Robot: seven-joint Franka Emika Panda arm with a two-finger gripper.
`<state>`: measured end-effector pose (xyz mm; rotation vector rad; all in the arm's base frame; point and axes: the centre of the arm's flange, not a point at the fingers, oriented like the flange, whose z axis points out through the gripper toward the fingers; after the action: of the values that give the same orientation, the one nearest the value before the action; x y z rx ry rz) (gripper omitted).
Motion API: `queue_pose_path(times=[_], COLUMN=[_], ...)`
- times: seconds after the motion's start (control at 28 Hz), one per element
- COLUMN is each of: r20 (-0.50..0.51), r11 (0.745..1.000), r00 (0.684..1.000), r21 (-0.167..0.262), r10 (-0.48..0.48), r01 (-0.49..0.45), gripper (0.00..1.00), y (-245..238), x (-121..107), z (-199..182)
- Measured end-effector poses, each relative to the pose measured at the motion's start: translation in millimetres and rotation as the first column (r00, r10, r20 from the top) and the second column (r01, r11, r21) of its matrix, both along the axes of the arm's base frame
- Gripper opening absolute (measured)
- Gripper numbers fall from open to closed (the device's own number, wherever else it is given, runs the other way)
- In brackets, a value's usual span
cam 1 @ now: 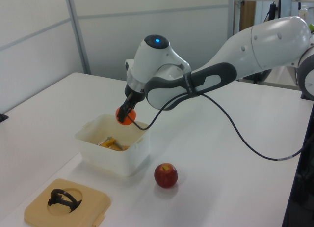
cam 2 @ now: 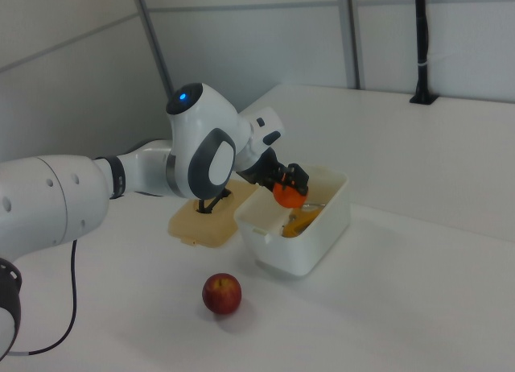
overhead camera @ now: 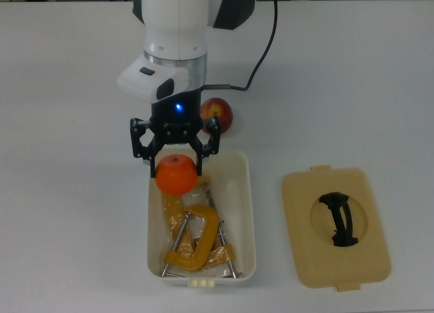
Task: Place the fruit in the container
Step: 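Carry the tangerine over the white box and release it inside, then move the gripper to the red apple and lower onto it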
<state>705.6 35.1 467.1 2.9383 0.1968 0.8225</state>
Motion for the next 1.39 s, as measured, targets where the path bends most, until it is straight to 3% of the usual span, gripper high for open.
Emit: queue_pose_path(times=[0.14, 0.29, 0.43, 0.61, 0.82, 1.39], r20=[0.000, 0.004, -0.025, -0.200, -0.419, -0.588], r11=[0.999, 0.993, 0.986, 0.982, 0.983, 0.999], r00=[1.000, 0.995, 0.990, 0.964, 0.891, 0.807], r21=[0.029, 0.073, 0.089, 0.036, -0.020, -0.043], r10=[-0.030, -0.098, -0.141, -0.177, -0.173, -0.051], r01=[0.030, 0.097, 0.143, 0.188, 0.182, 0.032], gripper=[0.81, 0.99, 1.00, 1.00, 1.00, 1.00], y=[7, 10, 10, 8, 25, 65], x=[1, 1, -2, -20, -50, -84], z=[-6, -4, -3, -9, -22, -99])
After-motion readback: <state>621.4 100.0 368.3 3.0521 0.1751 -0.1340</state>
